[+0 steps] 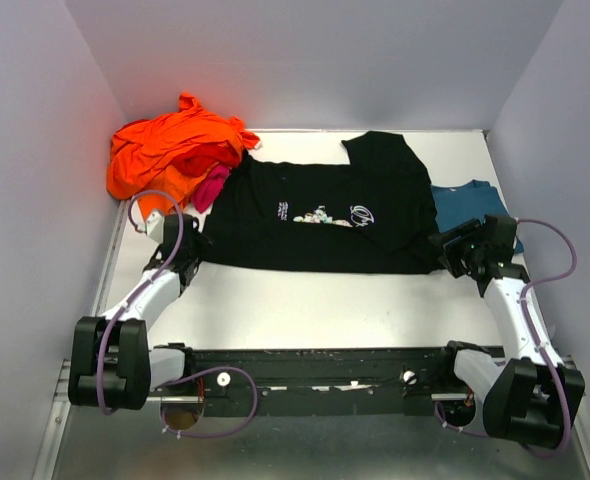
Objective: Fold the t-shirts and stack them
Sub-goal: Fold the flattened tshirt in 1/3 of the way
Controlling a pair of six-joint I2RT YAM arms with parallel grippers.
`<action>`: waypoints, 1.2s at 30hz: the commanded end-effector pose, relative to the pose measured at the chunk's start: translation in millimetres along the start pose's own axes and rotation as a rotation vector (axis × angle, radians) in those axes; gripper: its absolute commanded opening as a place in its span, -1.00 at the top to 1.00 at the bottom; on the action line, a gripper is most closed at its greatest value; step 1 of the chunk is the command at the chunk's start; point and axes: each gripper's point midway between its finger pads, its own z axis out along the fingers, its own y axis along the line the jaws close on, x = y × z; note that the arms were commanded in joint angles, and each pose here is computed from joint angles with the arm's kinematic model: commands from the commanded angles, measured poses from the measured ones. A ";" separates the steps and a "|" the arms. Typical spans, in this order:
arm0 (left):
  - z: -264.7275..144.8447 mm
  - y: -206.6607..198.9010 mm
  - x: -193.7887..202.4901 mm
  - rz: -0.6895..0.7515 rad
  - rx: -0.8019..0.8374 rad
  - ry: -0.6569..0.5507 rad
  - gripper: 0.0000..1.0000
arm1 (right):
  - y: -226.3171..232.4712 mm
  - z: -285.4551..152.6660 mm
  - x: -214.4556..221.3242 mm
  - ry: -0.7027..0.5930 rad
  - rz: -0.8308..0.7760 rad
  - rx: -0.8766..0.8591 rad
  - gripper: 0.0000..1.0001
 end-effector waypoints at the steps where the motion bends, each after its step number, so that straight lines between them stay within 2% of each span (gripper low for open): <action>1: -6.4 25.1 0.6 -0.050 -0.073 -0.044 -0.11 | -14.0 -1.3 -0.8 -0.054 -0.017 0.017 -0.37; 5: -1.9 29.3 4.3 -0.060 -0.078 -0.045 -0.17 | -17.6 2.3 4.8 -0.046 -0.006 0.005 -0.37; 12: 22.5 19.4 4.5 -0.053 -0.096 -0.030 -0.12 | -19.6 5.6 7.6 -0.033 -0.011 0.006 -0.39; 14: 28.3 20.4 5.7 -0.061 -0.103 -0.028 0.11 | -22.4 6.4 6.9 -0.038 -0.014 0.016 -0.40; 16: 31.8 22.1 1.9 -0.069 -0.117 -0.050 0.68 | -26.6 7.5 7.0 -0.044 -0.018 0.032 -0.42; 17: 32.1 24.8 -3.4 -0.073 -0.135 -0.072 0.88 | -28.6 8.0 6.8 -0.048 -0.018 0.039 -0.42; 18: 31.7 29.2 -7.9 -0.077 -0.156 -0.089 1.00 | -30.4 9.0 6.6 -0.050 -0.018 0.047 -0.42; 27: 16.1 70.5 -61.1 -0.182 -0.245 -0.241 1.00 | -41.9 17.1 -6.8 -0.105 0.016 0.137 -0.42; 31: 11.4 74.5 -63.3 -0.191 -0.241 -0.262 1.00 | -41.3 26.3 -3.8 -0.065 0.034 0.154 -0.41; 36: 11.9 70.9 -62.5 -0.192 -0.228 -0.249 1.00 | -45.5 28.8 20.1 0.044 0.028 0.137 -0.37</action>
